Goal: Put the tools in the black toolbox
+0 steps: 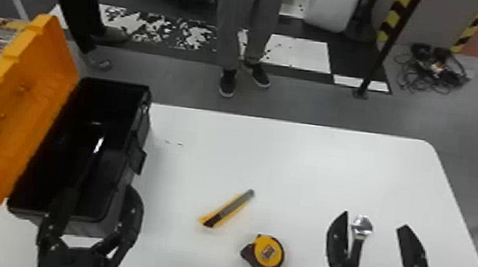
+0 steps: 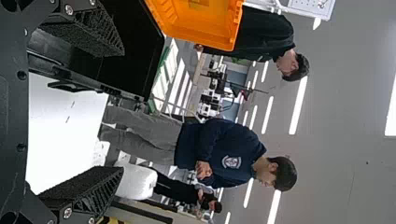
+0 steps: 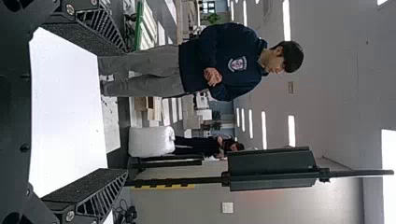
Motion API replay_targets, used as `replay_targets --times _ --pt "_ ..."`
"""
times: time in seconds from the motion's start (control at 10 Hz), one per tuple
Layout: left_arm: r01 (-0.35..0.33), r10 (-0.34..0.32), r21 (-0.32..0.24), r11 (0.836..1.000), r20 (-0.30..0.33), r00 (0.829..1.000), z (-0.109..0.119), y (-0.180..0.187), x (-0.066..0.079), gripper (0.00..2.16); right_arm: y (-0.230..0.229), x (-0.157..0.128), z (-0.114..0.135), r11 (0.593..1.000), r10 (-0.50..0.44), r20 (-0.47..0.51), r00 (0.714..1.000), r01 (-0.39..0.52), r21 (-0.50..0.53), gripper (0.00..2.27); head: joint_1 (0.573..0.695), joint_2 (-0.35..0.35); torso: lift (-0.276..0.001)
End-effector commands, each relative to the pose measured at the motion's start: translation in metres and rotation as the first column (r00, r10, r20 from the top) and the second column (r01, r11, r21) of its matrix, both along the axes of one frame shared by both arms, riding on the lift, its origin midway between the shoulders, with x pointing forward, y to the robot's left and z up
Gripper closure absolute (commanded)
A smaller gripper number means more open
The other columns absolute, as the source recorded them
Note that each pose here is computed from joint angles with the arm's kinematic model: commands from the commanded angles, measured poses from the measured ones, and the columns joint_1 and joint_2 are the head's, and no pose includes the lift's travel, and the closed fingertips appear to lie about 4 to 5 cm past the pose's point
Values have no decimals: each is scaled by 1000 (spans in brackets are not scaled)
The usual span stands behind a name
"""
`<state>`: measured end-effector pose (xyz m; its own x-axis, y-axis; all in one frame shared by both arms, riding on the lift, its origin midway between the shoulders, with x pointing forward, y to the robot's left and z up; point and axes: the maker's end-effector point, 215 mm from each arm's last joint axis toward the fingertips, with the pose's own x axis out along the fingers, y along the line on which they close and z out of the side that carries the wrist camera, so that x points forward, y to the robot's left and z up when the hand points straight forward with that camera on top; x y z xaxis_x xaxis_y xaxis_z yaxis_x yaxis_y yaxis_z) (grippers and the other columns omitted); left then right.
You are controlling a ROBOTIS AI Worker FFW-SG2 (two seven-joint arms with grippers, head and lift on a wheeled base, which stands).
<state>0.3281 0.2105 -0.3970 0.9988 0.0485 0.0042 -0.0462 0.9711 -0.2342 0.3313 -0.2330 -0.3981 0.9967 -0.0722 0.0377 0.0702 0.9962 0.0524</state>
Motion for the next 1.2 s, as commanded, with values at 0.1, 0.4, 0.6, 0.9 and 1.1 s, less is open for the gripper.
replay_targets --times 0.1,0.4,0.6,0.9,1.1 --pt "-4 4 -4 1000 10 1000 2 2 -2 130 0 -1 -1 1000 -3 -4 1000 3 1 107 695 -40 -39" --pt "-5 5 -4 1000 24 1000 10 4 -8 130 1 -3 -2 1000 -12 -4 1000 12 9 124 695 -39 -39" --pt "-11 11 -3 1000 21 1000 9 7 -10 130 0 -5 -1 999 -38 -3 999 38 8 124 695 -37 -39" --pt "-10 10 -6 1000 26 1000 10 6 -8 134 -7 1 -47 999 -54 -170 984 51 -18 137 695 -32 -39" --pt "-11 11 -5 1000 22 1000 8 6 -8 134 -10 6 -86 998 -62 -331 942 57 -25 110 695 -42 -39"
